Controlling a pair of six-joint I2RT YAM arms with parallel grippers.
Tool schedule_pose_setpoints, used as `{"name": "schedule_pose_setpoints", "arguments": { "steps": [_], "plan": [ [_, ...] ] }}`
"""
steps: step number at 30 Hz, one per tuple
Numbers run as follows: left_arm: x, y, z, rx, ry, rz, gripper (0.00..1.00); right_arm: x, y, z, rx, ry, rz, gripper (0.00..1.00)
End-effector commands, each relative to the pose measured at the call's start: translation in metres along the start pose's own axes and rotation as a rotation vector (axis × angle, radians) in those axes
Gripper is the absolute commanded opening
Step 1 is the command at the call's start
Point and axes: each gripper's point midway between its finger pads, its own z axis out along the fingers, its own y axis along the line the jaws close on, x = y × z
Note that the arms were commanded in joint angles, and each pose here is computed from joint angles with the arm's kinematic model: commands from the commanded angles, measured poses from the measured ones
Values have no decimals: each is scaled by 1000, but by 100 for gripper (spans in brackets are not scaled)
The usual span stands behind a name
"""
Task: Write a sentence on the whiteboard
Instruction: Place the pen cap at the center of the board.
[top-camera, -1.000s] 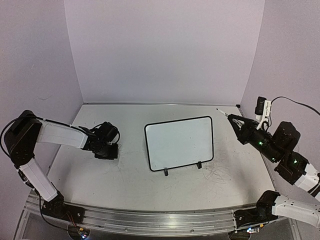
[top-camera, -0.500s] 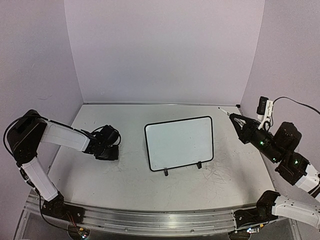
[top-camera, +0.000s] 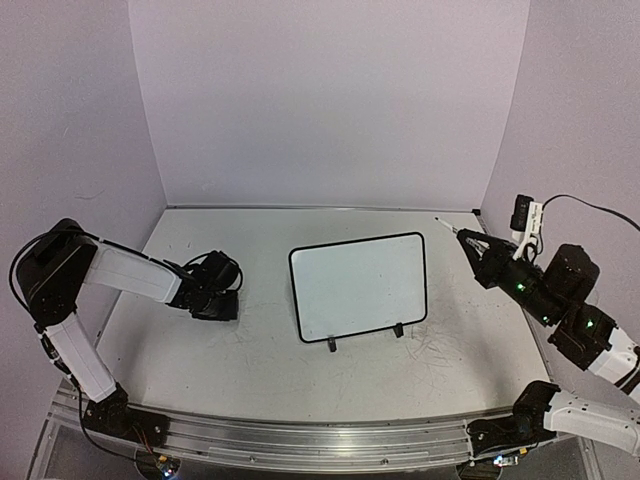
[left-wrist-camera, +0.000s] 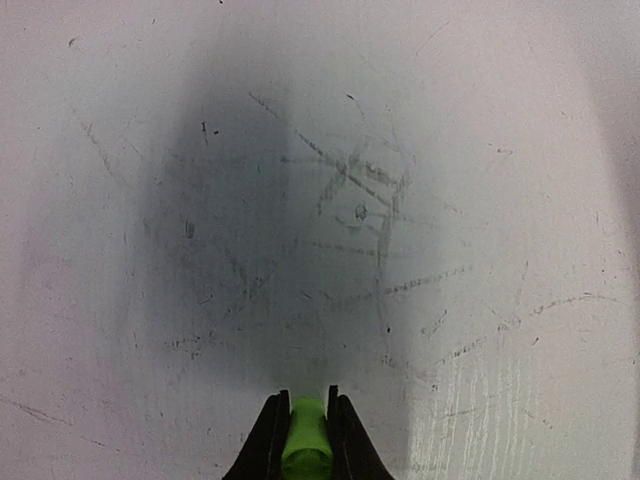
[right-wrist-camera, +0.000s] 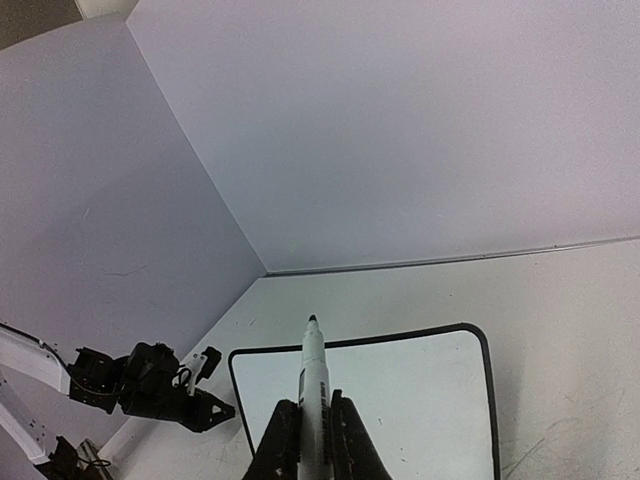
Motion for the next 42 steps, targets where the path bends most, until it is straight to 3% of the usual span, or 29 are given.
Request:
{"name": "schedule_pose_setpoints", "arguments": {
  "steps": [1,7,19,27,30,36,42],
  "plan": [
    [-1,-2,1,4,-12,13,14,-10,2,1,-1,-35,-7,0],
    [-5,-2,-4,3,-28,27,19,-9,2,2,-4,-33,4,0],
    [-36,-13,-35,70,-110,11,42,-9,6,9,-16,-16,-5,0],
    [-56,-17,-60,105,-167,11,52,-4,2,6,-7,-17,13,0],
    [-64,-18,-72,118,-188,11,62,-2,0,5,2,-17,25,0],
    [-80,-34,-112,268,-231,-4,75,0,-9,3,38,-26,30,0],
    [-94,-61,-151,467,-272,9,80,0,-6,11,40,0,34,0]
  ]
}}
